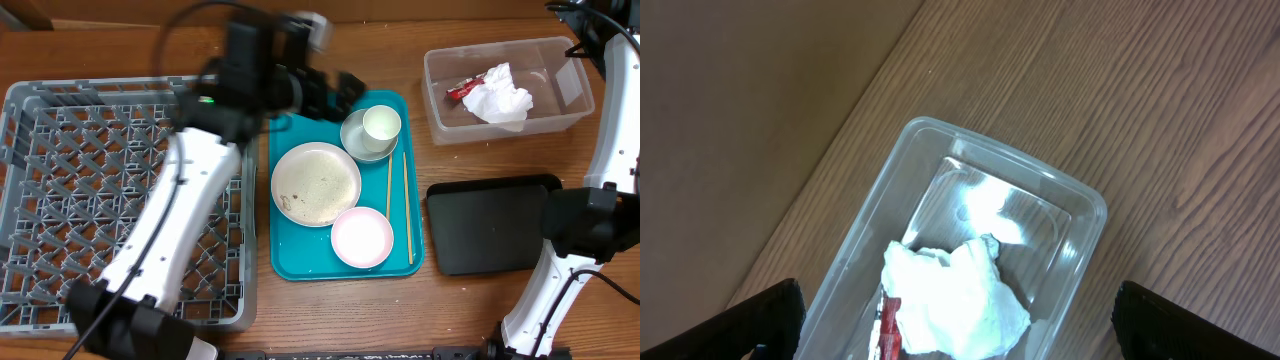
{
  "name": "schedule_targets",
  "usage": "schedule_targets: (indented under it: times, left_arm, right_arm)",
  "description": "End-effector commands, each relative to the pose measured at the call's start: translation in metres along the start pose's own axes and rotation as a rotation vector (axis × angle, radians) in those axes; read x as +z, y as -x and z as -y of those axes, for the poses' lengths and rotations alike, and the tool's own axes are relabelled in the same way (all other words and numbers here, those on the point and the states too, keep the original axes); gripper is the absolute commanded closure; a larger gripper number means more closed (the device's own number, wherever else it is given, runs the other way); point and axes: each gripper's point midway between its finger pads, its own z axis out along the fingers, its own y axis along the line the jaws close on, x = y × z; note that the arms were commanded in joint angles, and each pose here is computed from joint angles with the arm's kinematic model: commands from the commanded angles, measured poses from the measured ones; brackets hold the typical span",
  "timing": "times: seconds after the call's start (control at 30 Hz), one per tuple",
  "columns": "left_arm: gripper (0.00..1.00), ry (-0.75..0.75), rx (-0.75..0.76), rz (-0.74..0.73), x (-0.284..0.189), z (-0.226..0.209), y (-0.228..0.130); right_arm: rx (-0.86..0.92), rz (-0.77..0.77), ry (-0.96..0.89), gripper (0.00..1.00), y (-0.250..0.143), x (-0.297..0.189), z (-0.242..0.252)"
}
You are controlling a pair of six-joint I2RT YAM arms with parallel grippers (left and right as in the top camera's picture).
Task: Sort waste into correct bins and load items into the dishwasher
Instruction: 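Reach the left gripper to the tray and grasp the white cup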
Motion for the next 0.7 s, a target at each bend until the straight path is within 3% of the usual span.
schedule_targets:
  times: [0.0, 0.1, 0.3, 0.4, 0.47, 0.5, 0.67]
  left_arm:
    - [0.00, 0.021, 0.152, 0.008, 0.021, 0.009, 0.003]
    - [0.00, 0.075, 0.242, -0.026, 0.051, 0.009, -0.009]
    - [0.00, 0.347, 0.259, -0.134, 0.095, -0.038, -0.044]
    - [0.00, 0.343, 0.263, -0.179, 0.108, -0.042, -0.058]
    - [0.22, 0.289, 0.328, -0.209, 0.118, -0.033, -0.067]
    - [0.24, 0.261, 0.368, -0.222, 0.121, -0.027, -0.070]
    - [0.23, 0.207, 0.483, -0.270, 0.140, -0.009, -0.089]
  right_arm:
    - [0.021, 0.035, 0.027, 0.00, 0.010, -0.016, -0.002]
    - [0.021, 0.034, 0.027, 0.00, 0.010, -0.016, -0.002]
    - [0.021, 0.035, 0.027, 0.00, 0.010, -0.016, -0.002]
    - [0.021, 0.034, 0.027, 0.00, 0.010, -0.016, -0.002]
    - [0.021, 0.034, 0.027, 0.00, 0.010, -0.016, -0.002]
    - [0.021, 0.034, 0.027, 0.00, 0.010, -0.016, -0.002]
    - [0.021, 0.035, 0.027, 0.00, 0.010, -0.016, -0.002]
